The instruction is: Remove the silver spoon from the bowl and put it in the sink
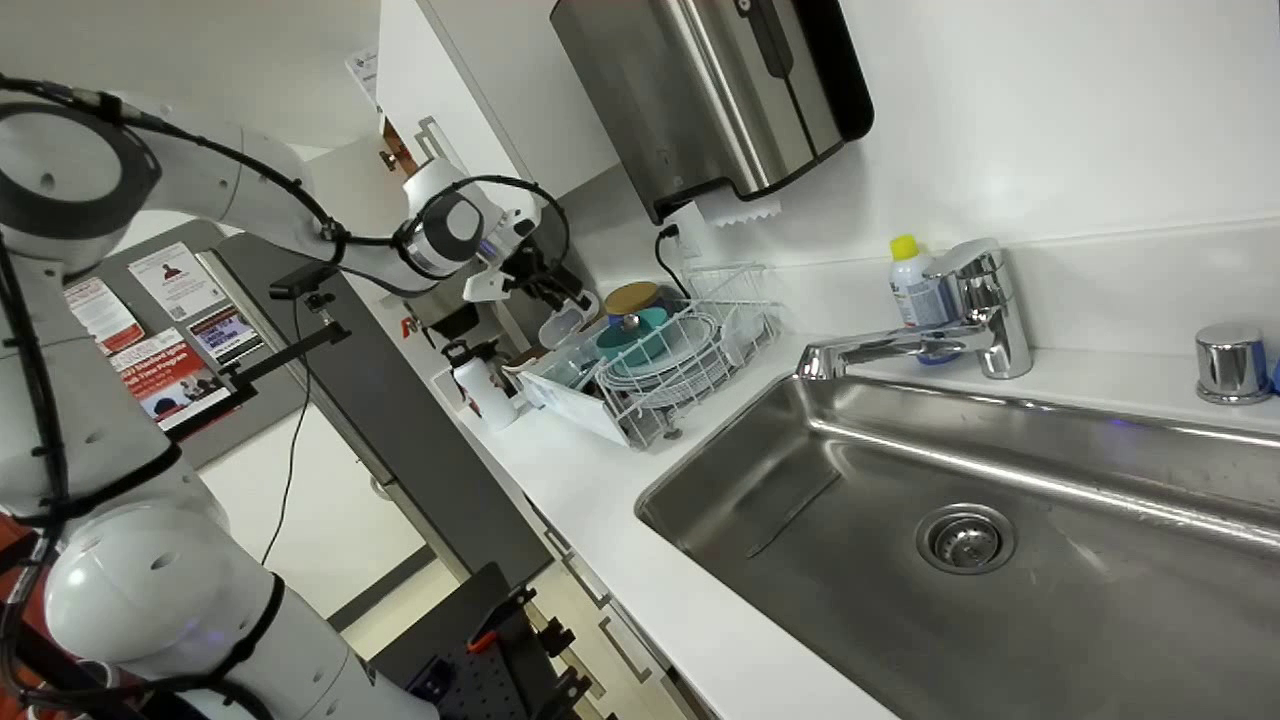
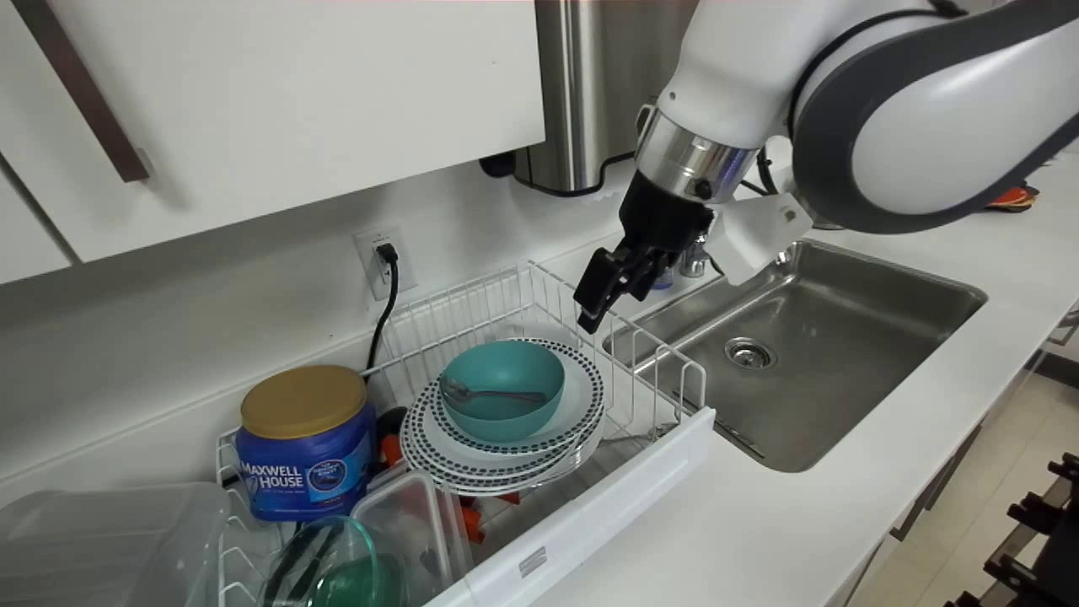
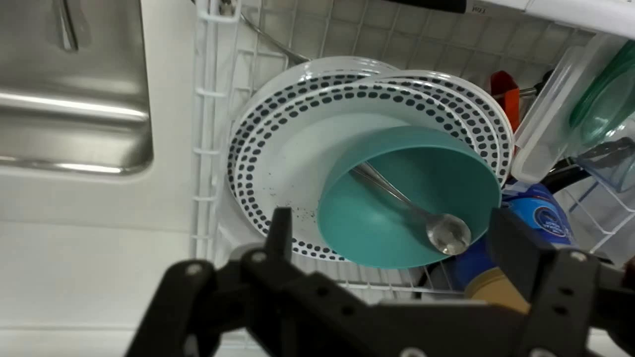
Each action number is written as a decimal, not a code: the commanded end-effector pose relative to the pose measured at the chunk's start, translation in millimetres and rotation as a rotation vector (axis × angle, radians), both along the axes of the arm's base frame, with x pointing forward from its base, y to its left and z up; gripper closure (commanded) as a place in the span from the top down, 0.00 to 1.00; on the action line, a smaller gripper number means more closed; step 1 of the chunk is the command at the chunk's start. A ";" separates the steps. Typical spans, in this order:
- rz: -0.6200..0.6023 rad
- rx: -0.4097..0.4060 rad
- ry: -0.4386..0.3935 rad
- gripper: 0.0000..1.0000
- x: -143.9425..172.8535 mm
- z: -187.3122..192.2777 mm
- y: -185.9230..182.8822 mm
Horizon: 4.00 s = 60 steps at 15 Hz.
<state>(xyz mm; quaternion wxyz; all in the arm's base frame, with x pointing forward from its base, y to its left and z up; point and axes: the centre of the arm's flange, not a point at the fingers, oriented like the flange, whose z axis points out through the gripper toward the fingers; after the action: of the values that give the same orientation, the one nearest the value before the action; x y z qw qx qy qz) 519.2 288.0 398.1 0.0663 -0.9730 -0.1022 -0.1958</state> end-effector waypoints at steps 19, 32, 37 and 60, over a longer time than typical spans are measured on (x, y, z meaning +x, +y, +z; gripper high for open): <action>0.271 0.148 -0.311 1.00 40.9 -47.9 -2.0; 0.520 0.039 -0.350 1.00 66.1 -85.8 49.7; 0.623 0.014 -0.306 1.00 87.5 -92.6 60.7; 0.795 -0.139 -0.300 1.00 131.8 -129.4 82.6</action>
<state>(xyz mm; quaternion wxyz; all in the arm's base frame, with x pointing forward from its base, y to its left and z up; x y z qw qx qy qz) 632.1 362.8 269.8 0.0689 -0.8245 -0.4755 -0.2989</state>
